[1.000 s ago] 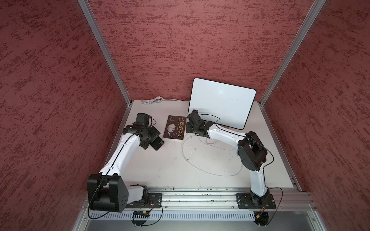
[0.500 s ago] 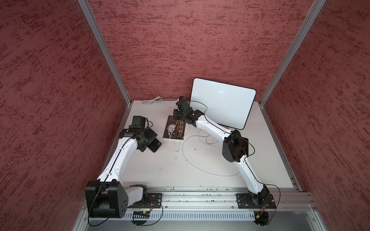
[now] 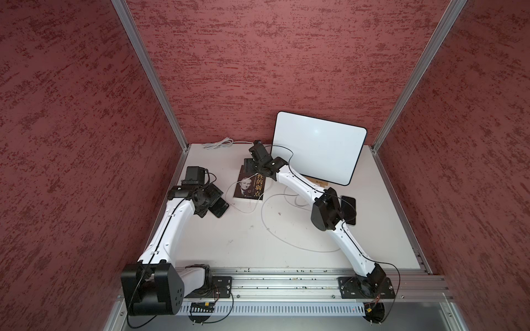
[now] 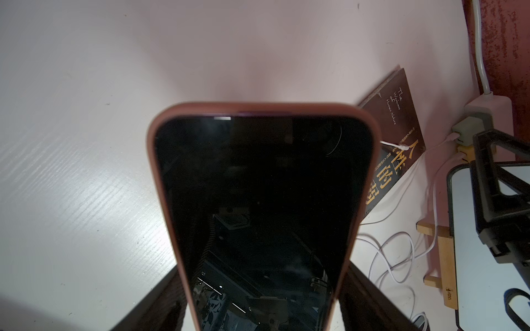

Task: Unplug the charging cable from the phone
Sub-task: Remove the charging cable from the phone, then place the phone at the center of the board.

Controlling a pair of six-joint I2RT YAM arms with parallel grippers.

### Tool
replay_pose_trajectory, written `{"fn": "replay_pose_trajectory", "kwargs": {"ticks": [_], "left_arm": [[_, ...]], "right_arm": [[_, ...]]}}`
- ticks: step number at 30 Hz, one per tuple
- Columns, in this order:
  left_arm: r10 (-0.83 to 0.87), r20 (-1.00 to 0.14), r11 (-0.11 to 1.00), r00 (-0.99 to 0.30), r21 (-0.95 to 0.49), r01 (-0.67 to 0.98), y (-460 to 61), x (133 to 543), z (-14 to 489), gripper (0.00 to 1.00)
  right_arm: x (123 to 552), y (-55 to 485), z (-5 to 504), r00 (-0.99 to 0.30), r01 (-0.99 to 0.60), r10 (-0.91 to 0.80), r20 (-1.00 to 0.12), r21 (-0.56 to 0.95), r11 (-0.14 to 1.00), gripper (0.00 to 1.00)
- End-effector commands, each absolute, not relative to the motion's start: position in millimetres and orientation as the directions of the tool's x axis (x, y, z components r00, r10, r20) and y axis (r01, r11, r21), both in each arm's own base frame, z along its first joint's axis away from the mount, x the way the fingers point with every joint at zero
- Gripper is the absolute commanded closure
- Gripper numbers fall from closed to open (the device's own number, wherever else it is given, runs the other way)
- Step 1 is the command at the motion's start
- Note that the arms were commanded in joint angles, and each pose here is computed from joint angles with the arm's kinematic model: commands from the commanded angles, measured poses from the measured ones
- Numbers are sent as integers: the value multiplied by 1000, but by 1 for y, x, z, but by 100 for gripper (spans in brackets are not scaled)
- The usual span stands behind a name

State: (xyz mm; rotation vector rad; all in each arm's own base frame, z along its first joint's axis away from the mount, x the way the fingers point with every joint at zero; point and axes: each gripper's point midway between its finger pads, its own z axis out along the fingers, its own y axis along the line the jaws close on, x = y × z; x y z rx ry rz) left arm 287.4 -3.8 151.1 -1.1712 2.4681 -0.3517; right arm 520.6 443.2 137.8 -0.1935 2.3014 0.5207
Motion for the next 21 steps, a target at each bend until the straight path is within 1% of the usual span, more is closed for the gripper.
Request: {"fn": "replay_pose_trajectory", "kwargs": {"ticks": [1,7,15,17,19,21], "left_arm": [[-776,-246,627,-580,-391,-674,-2,291,150,38],[-775,-230,631,-589,-346,-694,-3,282,136,39],[-773,-158,632,-615,-285,-721,-12,266,101,38],[-770,-143,635,-621,-266,-726,-15,263,91,38],[-766,-129,640,-629,-237,-731,-17,261,81,39],[-761,-120,647,-638,-210,-733,-19,259,71,38]], "right_arm": [[517,432,170,-672,-312,-6,-741,276,909,13],[490,422,192,-668,-362,-36,-743,283,888,12],[432,394,204,-671,-424,-73,-738,301,854,11],[416,384,204,-671,-430,-75,-738,304,850,4],[404,376,210,-663,-434,-67,-745,310,846,4],[390,363,203,-676,-422,-61,-734,318,849,4]]}}
